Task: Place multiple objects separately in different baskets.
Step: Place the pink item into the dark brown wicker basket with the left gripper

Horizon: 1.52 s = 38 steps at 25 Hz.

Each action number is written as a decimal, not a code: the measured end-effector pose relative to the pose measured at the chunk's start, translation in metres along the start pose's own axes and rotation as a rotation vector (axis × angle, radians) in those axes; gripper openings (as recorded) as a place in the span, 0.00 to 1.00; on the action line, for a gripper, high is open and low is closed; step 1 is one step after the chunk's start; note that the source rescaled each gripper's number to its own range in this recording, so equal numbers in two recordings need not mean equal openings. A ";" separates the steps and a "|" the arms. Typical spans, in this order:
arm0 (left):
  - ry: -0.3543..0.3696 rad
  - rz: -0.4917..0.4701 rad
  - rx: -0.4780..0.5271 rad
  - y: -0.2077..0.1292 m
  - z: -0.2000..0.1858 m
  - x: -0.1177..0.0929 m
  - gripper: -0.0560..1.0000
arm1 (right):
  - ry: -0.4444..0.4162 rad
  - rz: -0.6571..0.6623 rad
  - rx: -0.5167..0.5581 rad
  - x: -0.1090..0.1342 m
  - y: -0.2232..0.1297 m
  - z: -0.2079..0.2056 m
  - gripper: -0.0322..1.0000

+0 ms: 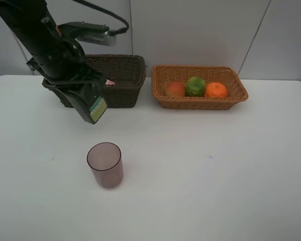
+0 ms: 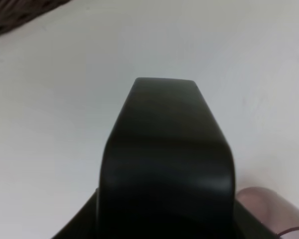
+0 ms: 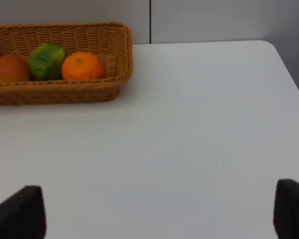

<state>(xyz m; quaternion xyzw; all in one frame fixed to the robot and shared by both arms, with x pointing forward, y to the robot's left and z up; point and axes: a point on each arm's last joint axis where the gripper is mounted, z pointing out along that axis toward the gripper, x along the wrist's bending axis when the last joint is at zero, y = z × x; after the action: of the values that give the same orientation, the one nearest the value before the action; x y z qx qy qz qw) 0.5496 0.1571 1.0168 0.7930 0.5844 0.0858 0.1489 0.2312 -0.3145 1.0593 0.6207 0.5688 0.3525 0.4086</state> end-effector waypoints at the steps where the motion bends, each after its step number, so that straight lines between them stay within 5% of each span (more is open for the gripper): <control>1: 0.005 -0.049 0.005 0.000 -0.001 0.003 0.49 | 0.000 0.000 0.000 0.000 0.000 0.000 1.00; 7: 0.020 -0.152 -0.051 0.017 -0.017 0.006 0.49 | 0.000 0.000 0.000 0.000 0.000 0.000 1.00; 17: 0.104 -0.176 -0.275 0.064 -0.049 0.012 0.49 | 0.000 0.000 0.000 0.000 0.000 0.000 1.00; 28: 0.093 -0.120 -0.334 0.106 0.040 0.006 0.49 | 0.000 0.000 0.000 0.000 0.000 0.000 1.00; 38: 0.051 -0.091 -0.359 0.111 0.106 0.001 0.49 | 0.000 0.000 0.000 0.000 0.000 0.000 1.00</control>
<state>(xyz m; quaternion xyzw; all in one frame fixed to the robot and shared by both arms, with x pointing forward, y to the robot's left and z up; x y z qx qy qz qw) 0.6827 0.1138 0.9543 0.7240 0.5985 0.2023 0.2769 0.2312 -0.3145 1.0593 0.6207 0.5688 0.3525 0.4086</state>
